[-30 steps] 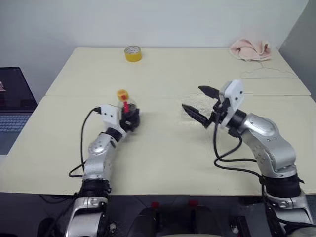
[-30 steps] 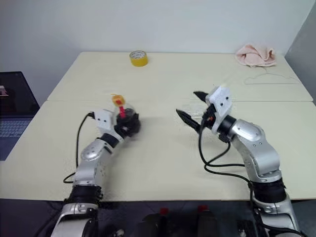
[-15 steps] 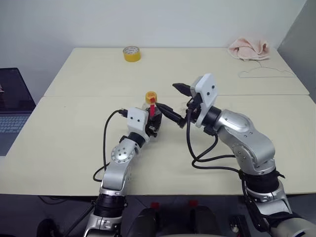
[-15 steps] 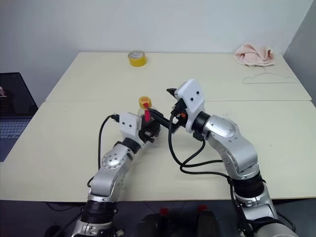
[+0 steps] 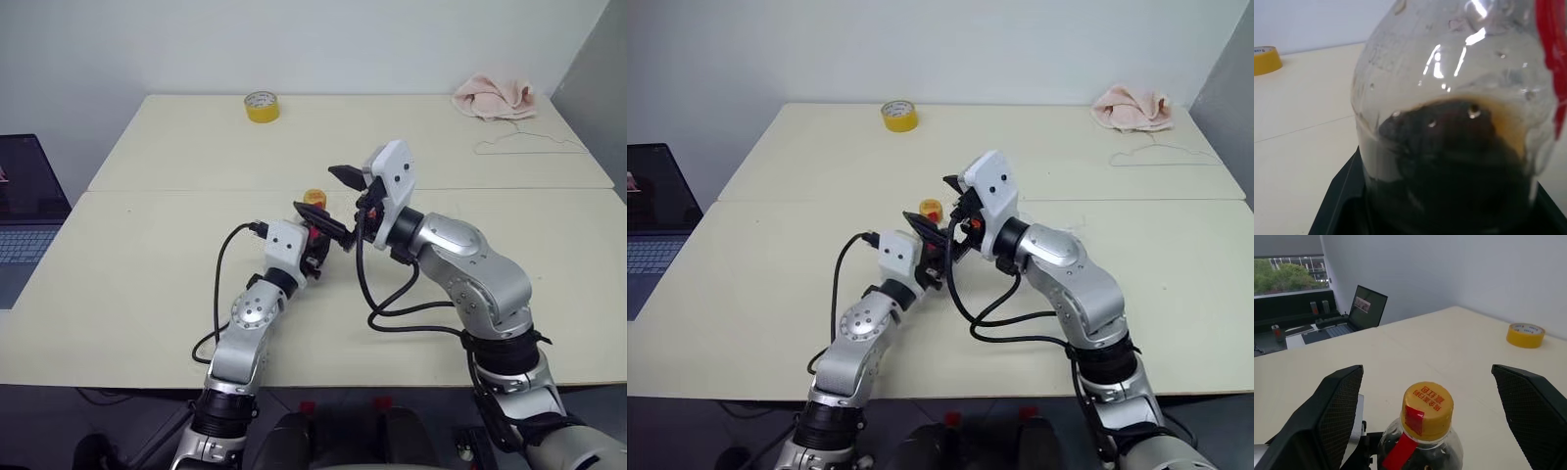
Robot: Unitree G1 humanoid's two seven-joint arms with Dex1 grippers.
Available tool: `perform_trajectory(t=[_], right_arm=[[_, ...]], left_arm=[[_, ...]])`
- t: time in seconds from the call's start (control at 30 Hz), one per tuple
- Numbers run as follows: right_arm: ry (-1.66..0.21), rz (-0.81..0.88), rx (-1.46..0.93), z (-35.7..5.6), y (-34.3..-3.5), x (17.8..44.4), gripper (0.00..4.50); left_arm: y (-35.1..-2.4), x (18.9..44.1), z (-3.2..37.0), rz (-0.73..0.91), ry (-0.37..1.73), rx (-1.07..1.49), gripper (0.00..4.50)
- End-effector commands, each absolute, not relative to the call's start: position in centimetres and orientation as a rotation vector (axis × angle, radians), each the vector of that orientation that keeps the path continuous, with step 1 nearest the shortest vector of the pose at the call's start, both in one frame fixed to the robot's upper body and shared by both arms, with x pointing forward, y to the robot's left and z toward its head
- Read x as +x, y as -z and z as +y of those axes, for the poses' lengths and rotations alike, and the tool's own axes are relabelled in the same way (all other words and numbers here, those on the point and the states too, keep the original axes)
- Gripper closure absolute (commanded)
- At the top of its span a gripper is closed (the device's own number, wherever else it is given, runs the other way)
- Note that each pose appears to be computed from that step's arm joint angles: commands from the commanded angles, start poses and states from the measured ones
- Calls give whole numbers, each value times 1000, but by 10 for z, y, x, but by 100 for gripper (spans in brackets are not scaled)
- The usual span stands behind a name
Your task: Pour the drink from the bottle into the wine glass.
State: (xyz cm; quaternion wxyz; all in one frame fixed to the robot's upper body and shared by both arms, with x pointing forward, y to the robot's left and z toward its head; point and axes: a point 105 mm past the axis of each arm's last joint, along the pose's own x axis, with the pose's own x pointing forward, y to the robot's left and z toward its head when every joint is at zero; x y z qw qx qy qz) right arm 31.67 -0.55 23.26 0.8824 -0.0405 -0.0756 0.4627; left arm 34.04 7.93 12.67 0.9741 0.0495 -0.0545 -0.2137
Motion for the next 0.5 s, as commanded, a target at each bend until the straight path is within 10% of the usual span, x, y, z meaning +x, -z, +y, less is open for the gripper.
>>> perform_trajectory(t=[0.03, 0.5], right_arm=[[-976, -190, -76, 0, -244, 314, 0], [-939, -166, -39, -7, -239, 322, 0]], left_arm=[[-149, 331, 68, -205, 467, 86, 215], [-147, 329, 57, -196, 493, 63, 215]])
